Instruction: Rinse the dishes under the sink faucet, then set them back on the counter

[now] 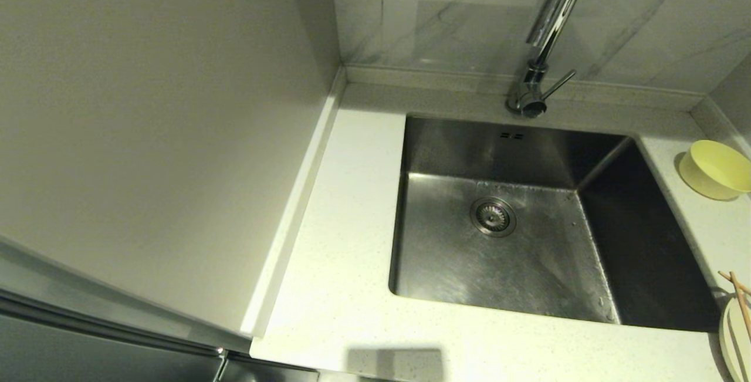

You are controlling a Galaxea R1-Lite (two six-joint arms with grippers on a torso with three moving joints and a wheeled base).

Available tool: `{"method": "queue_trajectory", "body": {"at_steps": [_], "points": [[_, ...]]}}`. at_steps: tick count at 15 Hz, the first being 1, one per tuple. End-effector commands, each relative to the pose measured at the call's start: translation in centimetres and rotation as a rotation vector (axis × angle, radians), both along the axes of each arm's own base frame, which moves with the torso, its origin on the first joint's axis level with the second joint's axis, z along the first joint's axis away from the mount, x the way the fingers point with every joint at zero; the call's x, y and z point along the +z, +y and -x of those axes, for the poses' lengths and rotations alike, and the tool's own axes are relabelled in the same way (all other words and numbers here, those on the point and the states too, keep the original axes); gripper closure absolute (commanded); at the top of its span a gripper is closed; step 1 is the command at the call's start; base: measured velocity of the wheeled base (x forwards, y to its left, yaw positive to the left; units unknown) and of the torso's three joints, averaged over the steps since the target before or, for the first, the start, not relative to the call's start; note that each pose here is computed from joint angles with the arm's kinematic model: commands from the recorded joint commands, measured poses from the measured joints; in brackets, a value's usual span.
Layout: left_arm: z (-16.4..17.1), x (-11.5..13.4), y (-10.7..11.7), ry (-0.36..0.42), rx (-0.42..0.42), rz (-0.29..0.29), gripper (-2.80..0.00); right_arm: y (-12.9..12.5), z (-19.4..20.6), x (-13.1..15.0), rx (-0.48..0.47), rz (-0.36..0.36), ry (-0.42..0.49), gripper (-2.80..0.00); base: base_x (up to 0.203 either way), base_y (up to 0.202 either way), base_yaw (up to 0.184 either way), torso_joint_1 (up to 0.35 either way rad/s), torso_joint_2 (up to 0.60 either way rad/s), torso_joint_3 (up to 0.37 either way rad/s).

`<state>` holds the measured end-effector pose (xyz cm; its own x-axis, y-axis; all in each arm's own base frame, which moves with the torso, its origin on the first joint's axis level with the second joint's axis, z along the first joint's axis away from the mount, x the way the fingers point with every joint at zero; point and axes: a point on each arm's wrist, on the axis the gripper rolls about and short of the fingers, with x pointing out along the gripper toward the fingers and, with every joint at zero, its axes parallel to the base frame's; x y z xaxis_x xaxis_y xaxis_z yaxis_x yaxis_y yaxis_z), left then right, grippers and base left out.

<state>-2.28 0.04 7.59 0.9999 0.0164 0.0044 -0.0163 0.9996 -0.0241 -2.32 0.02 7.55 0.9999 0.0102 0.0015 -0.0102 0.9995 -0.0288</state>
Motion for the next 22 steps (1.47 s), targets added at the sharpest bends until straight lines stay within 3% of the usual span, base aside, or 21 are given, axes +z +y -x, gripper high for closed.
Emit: {"method": "queue_trajectory", "body": {"at_steps": [1, 11, 12, 14, 17, 22], "points": [[0.01, 0.0, 0.0, -0.002, 0.0, 0.001, 0.0, 0.0, -0.03, 0.0, 0.001, 0.0, 0.005, 0.0, 0.0, 0.0, 0.0, 0.0, 0.0, 0.0], [0.01, 0.0, 0.0, -0.002, 0.0, 0.001, 0.0, 0.0, -0.03, 0.0, 0.001, 0.0, 0.005, 0.0, 0.0, 0.0, 0.0, 0.0, 0.0, 0.0], [0.01, 0.0, 0.0, -0.002, 0.0, 0.001, 0.0, 0.01, -0.03, 0.0, 0.003, 0.01, 0.004, 0.0, 0.0, 0.0, 0.0, 0.0, 0.0, 0.0], [0.01, 0.0, 0.0, -0.002, 0.0, 0.001, 0.0, 0.02, -0.03, 0.03, 0.009, 0.106, -0.001, 0.0, 0.0, 0.0, 0.0, 0.0, 0.0, 0.0], [0.01, 0.0, 0.0, -0.002, 0.0, 0.001, 0.0, 0.01, -0.03, 0.0, 0.005, 0.001, 0.004, 0.0, 0.0, 0.0, 0.0, 0.0, 0.0, 0.0], [0.01, 0.0, 0.0, -0.002, 0.0, 0.001, 0.0, -0.03, -0.03, 0.03, -0.013, -0.064, 0.002, 0.0, 0.0, 0.0, 0.0, 0.0, 0.0, 0.0]]}}
